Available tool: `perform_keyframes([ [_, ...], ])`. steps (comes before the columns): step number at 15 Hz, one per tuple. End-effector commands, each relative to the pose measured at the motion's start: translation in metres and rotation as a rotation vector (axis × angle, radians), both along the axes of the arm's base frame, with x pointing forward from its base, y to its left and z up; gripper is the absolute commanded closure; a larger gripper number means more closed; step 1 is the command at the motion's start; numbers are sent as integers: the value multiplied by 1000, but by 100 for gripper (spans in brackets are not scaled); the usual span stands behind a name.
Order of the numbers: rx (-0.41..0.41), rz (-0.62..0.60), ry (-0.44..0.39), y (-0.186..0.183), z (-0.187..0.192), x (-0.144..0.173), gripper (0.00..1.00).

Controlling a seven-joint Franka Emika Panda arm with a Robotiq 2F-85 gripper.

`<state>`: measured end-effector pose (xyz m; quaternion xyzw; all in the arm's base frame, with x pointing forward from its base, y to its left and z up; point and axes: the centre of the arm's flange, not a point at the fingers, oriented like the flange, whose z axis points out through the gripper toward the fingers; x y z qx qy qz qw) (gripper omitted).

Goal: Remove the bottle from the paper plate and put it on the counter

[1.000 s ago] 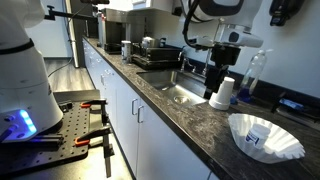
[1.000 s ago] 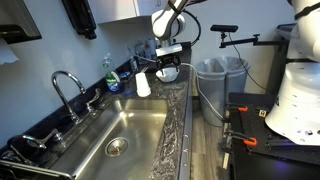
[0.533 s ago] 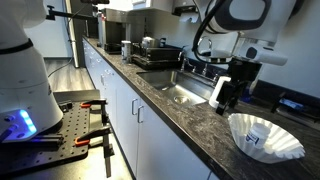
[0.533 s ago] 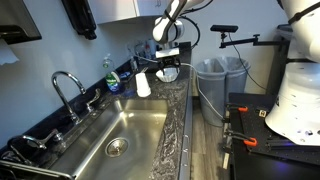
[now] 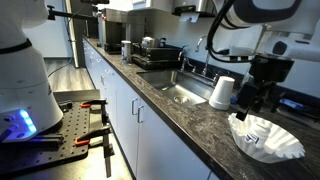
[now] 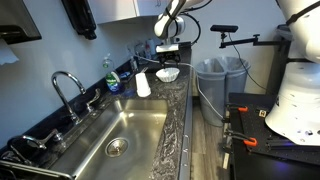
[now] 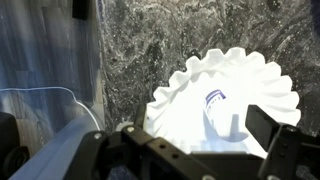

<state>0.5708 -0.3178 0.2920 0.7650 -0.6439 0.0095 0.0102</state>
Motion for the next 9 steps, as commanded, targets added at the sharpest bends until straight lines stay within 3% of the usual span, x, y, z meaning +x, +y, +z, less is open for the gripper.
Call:
perform_keyframes([
  [1,-11,-40,9,-12,-4,26,0],
  [9,-13,-29,57,-13,-40,56,0],
])
